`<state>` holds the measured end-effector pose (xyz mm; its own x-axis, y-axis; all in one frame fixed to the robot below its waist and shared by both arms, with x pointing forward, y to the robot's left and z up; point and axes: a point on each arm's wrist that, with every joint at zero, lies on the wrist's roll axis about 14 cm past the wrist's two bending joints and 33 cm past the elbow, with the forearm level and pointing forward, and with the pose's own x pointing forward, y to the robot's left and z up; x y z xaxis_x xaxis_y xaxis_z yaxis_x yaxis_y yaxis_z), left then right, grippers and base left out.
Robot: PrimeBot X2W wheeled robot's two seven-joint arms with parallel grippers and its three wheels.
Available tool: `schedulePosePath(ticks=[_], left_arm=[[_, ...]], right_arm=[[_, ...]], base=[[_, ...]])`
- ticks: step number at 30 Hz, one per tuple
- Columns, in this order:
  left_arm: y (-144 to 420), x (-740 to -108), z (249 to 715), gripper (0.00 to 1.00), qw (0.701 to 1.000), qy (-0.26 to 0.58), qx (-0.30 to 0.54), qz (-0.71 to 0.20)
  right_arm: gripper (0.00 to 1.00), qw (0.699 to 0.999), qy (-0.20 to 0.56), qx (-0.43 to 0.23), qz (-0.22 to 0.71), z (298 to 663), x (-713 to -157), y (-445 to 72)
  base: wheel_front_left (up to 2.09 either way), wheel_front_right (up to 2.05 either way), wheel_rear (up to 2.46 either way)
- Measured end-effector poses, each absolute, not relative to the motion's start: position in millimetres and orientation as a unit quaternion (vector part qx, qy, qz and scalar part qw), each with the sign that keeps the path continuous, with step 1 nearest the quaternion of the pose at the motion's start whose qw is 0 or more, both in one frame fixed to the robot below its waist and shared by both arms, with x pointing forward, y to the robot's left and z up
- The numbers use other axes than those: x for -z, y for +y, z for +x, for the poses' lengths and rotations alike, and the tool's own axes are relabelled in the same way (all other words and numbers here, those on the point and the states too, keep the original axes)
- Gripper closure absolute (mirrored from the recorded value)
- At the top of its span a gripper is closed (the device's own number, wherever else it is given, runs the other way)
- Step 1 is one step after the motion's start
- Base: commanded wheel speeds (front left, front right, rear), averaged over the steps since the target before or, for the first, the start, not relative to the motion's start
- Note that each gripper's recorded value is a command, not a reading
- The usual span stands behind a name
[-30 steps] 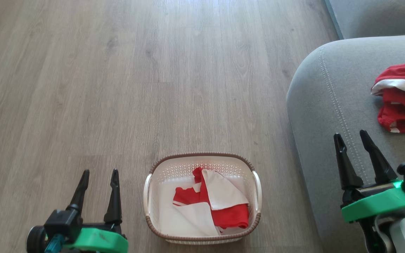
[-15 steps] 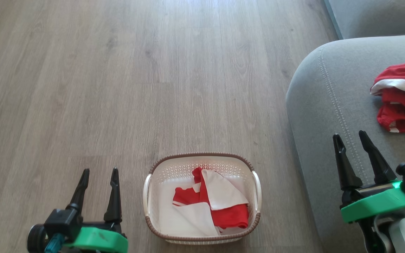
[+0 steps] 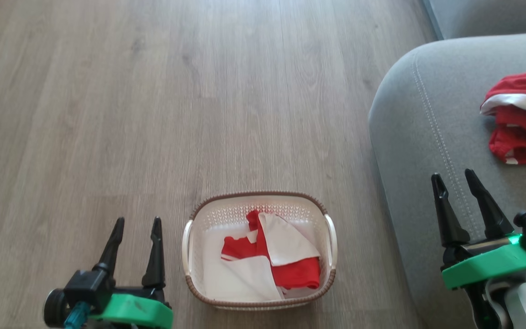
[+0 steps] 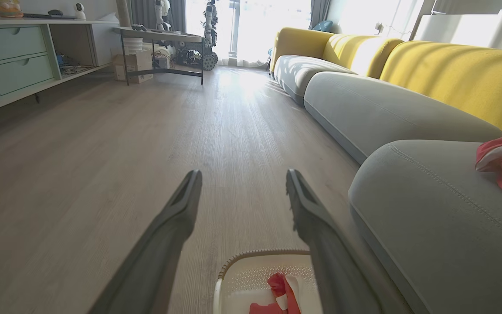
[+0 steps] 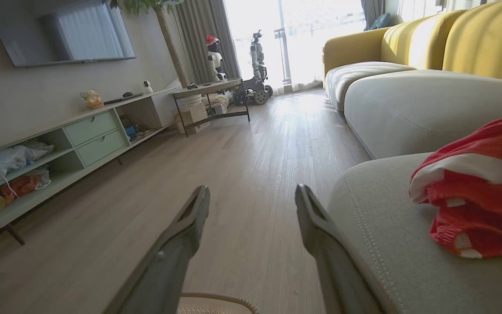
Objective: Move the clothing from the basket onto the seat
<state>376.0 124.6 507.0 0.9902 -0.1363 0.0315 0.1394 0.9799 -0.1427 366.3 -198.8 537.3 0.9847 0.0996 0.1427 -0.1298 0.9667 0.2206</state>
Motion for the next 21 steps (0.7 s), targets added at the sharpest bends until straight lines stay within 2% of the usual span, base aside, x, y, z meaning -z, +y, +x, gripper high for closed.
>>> schedulePosePath(ticks=[10,21], left_arm=[[101,-494,407,0.0,0.993,0.004,0.095,-0.074],[59,-464,453,0.0,0.986,0.036,0.144,-0.079]], right_arm=[[0.0,0.991,-0.052,-0.046,0.115,386,-527,-210],[0.0,0.993,-0.04,-0.04,0.102,423,-515,-222]], base=[[0.0,0.0,0.0],[0.0,0.0,0.0]])
